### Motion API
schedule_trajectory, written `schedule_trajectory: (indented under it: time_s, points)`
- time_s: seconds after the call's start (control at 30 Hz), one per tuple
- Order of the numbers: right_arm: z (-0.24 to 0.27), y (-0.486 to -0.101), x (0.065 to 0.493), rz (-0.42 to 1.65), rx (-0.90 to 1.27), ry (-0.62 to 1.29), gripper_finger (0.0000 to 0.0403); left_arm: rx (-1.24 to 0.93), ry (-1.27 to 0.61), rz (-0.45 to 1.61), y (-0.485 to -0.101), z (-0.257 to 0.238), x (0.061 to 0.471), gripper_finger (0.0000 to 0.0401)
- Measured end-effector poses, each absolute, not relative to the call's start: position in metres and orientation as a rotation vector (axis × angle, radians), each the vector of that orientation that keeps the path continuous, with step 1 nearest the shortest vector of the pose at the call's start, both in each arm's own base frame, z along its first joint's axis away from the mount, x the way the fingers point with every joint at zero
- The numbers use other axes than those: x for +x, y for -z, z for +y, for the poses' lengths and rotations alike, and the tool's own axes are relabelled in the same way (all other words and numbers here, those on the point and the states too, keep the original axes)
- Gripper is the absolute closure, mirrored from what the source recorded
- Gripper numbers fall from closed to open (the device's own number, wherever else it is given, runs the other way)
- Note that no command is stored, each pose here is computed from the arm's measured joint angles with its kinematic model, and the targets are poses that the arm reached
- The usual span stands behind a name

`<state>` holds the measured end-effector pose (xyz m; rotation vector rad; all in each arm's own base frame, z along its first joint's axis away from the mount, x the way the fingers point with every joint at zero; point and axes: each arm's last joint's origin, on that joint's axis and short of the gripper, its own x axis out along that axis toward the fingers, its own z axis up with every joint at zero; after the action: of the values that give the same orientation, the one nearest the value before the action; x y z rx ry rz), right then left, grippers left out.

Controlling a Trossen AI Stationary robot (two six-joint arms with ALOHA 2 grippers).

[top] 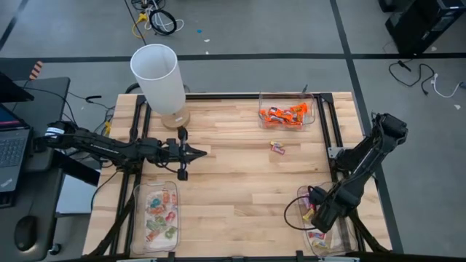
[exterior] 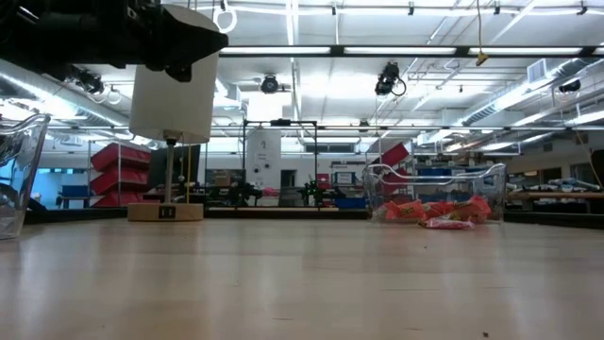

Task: Sort candy
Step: Put the pink candy into the bottom right transparent bin

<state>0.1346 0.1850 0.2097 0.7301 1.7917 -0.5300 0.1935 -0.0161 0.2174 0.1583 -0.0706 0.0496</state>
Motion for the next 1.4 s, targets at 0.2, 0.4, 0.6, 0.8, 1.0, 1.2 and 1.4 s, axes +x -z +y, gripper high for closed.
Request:
schedule_trajectory:
  time_s: [0.2, 0.4, 0.6, 0.8, 1.0, 1.2, 1.4]
  points:
    - [0.187, -0.203, 0.136, 1.800, 0.724, 0.588, 0.0387, 0.172, -0.051, -0.070, -0.217, -0.016, 0.193, 0.0396]
    - [0.187, -0.203, 0.135, 1.804, 0.760, 0.642, 0.0354, 0.173, -0.053, -0.070, -0.217, -0.016, 0.193, 0.0396]
    - [0.187, -0.205, 0.135, 1.812, 0.775, 0.656, 0.0328, 0.173, -0.053, -0.069, -0.217, -0.016, 0.194, 0.0396]
    - [0.187, -0.205, 0.135, 1.810, 0.781, 0.662, 0.0310, 0.173, -0.053, -0.069, -0.217, -0.016, 0.194, 0.0396]
    - [0.187, -0.205, 0.135, 1.803, 0.775, 0.670, 0.0287, 0.170, -0.053, -0.068, -0.217, -0.016, 0.194, 0.0396]
    - [0.187, -0.205, 0.135, 1.802, 0.775, 0.671, 0.0266, 0.163, -0.052, -0.067, -0.217, -0.016, 0.194, 0.0396]
    - [0.187, -0.213, 0.140, 1.718, 0.814, 0.698, 0.0245, 0.147, -0.051, -0.067, -0.217, -0.016, 0.193, 0.0396]
